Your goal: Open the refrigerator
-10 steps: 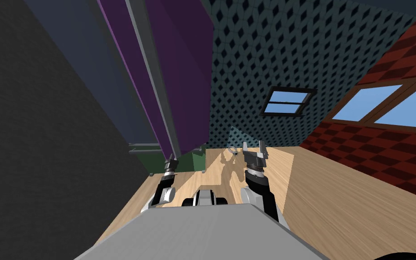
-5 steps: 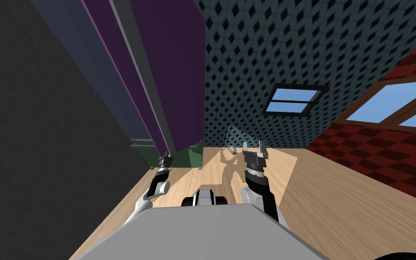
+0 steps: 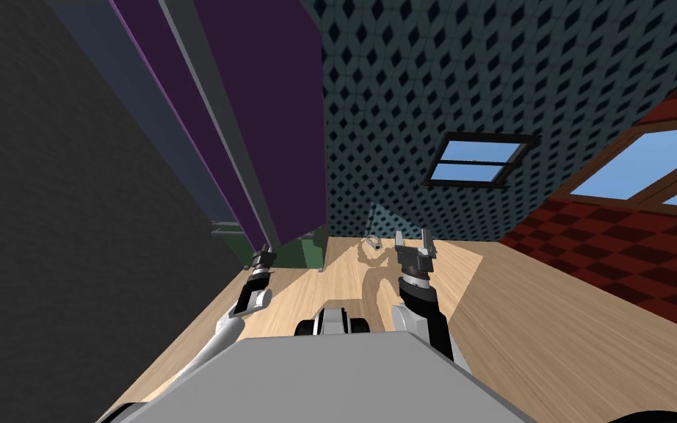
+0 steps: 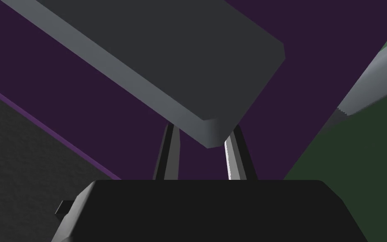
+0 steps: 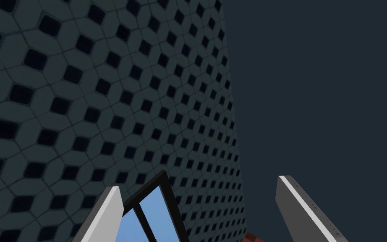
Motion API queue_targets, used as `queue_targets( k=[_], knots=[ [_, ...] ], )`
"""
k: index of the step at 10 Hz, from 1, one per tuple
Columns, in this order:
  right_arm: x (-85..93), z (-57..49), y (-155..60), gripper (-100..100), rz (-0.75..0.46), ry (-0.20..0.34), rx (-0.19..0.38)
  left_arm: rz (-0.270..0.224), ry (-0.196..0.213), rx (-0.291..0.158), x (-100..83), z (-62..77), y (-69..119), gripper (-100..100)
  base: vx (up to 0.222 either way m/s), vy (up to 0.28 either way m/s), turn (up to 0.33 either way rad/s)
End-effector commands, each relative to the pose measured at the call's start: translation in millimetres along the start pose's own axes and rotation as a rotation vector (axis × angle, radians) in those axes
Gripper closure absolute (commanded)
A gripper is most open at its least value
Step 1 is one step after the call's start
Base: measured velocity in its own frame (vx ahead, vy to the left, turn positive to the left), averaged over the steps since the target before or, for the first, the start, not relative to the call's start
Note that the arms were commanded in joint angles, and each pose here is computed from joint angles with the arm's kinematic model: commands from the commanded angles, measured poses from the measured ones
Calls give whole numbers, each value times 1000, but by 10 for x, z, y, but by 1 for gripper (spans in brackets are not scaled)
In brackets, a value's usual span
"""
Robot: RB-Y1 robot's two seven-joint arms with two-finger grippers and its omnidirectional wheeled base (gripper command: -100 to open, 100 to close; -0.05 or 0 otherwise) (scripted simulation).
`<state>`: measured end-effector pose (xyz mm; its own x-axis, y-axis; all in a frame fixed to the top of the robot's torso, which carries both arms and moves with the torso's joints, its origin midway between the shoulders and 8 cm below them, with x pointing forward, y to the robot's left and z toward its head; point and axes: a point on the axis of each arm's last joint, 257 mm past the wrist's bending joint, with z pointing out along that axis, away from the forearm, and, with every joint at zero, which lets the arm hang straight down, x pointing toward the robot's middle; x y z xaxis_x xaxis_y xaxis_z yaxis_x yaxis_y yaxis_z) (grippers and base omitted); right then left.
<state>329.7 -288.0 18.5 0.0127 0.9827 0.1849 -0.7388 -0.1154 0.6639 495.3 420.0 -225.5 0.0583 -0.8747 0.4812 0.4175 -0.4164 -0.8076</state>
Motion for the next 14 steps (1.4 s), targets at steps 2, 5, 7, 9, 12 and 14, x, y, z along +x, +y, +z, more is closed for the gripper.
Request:
queue_targets(
  k=[2, 5, 7, 9, 12, 14],
  knots=[
    [0, 0, 0, 0, 0, 0, 0, 21, -40, 54, -116, 44, -181, 100, 7, -199, 83],
    [1, 0, 0, 0, 0, 0, 0, 47, -96, 107, -288, 61, -363, 100, 13, -308, 123],
    [0, 0, 0, 0, 0, 0, 0, 64, -135, 141, -406, 59, -481, 100, 22, -292, 119],
    [0, 0, 0, 0, 0, 0, 0, 63, -155, 113, -483, 93, -455, -100, -42, -175, 56],
    [0, 0, 0, 0, 0, 0, 0, 54, -152, 108, -472, 335, -573, -100, -46, -25, 29],
    [-1, 0, 0, 0, 0, 0, 0, 46, -149, 104, -456, 512, -669, -100, -40, -12, 52]
  ],
)
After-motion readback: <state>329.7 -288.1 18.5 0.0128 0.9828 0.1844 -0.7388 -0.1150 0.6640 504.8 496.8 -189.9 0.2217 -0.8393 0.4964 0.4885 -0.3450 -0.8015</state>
